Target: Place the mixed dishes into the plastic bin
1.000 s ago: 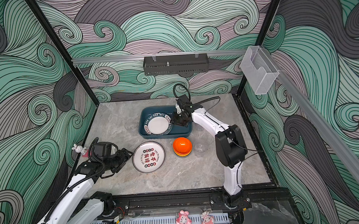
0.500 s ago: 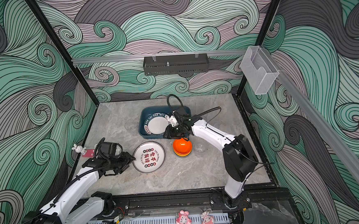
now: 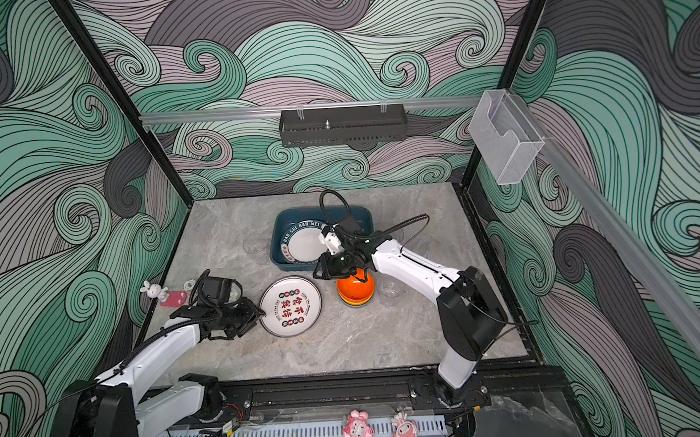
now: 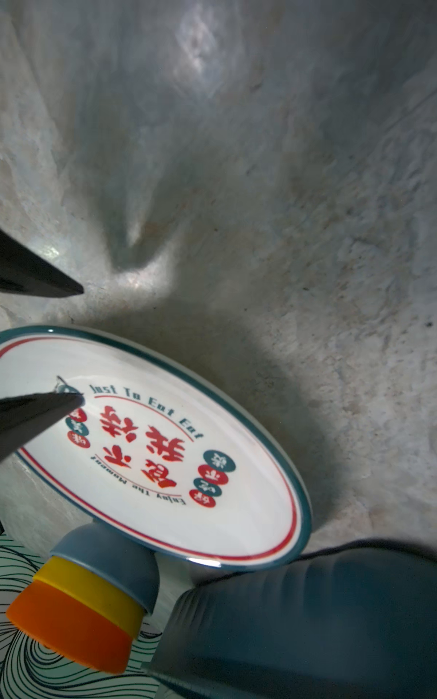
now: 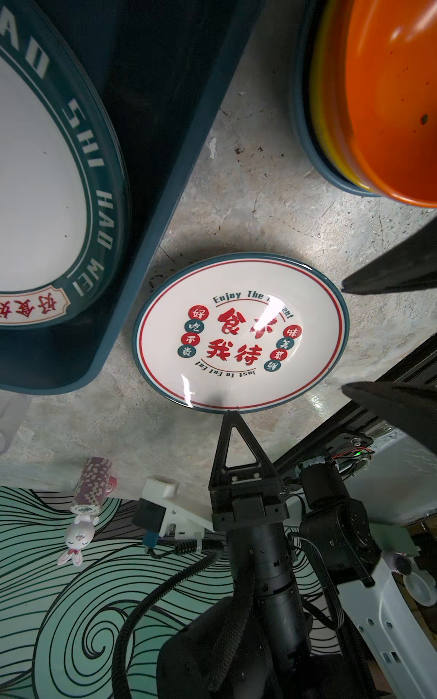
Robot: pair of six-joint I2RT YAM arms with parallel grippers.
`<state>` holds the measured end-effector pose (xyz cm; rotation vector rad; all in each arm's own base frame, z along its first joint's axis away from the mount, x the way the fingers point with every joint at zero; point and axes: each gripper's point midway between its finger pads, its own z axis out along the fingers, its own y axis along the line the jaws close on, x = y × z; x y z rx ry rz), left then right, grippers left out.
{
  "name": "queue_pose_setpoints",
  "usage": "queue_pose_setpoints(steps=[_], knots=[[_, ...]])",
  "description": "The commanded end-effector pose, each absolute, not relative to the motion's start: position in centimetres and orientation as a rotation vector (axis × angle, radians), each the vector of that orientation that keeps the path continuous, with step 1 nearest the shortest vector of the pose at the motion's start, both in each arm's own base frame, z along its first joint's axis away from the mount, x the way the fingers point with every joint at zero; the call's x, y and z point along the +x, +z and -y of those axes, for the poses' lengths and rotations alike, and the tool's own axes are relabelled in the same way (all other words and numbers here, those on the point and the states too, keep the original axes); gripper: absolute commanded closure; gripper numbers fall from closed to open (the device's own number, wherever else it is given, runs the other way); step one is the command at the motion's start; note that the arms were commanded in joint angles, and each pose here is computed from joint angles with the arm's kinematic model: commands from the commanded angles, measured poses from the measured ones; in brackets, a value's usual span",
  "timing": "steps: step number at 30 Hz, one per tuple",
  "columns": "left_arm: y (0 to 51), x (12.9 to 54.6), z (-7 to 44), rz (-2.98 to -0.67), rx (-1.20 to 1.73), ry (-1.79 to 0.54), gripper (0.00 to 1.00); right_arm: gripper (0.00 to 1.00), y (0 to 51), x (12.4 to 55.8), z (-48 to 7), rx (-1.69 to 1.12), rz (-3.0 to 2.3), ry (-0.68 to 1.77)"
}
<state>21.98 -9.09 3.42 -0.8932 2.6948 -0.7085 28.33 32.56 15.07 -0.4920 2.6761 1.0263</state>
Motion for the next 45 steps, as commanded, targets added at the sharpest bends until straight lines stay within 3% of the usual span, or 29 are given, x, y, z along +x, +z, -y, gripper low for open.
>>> queue_pose_setpoints(steps=[1, 7, 21, 33, 45], knots=[[3.4, 22.8, 9.2, -2.665, -0.886, -0.753, 0.59, 0.60, 15.5, 28.2, -32.6, -0.510, -2.653, 1.035], [2.6, 22.9, 9.2, -2.657, -0.902, -0.785, 0.62, 0.61, 15.3, 28.4, -32.7, -0.506, -2.654, 1.035], [1.0, 23.1, 10.0, -2.707, -0.923, -0.832, 0.81, 0.62, 14.9, 28.6, -32.6, -0.497, -2.660, 1.021], [2.8, 22.5, 9.7, -2.685, -0.869, -0.816, 0.98, 0.62, 14.4, 28.6, -32.5, -0.478, -2.671, 1.007], [7.3, 21.6, 10.0, -2.615, -0.773, -0.879, 1.00, 0.63, 14.6, 28.6, -32.2, -0.446, -2.676, 0.999]])
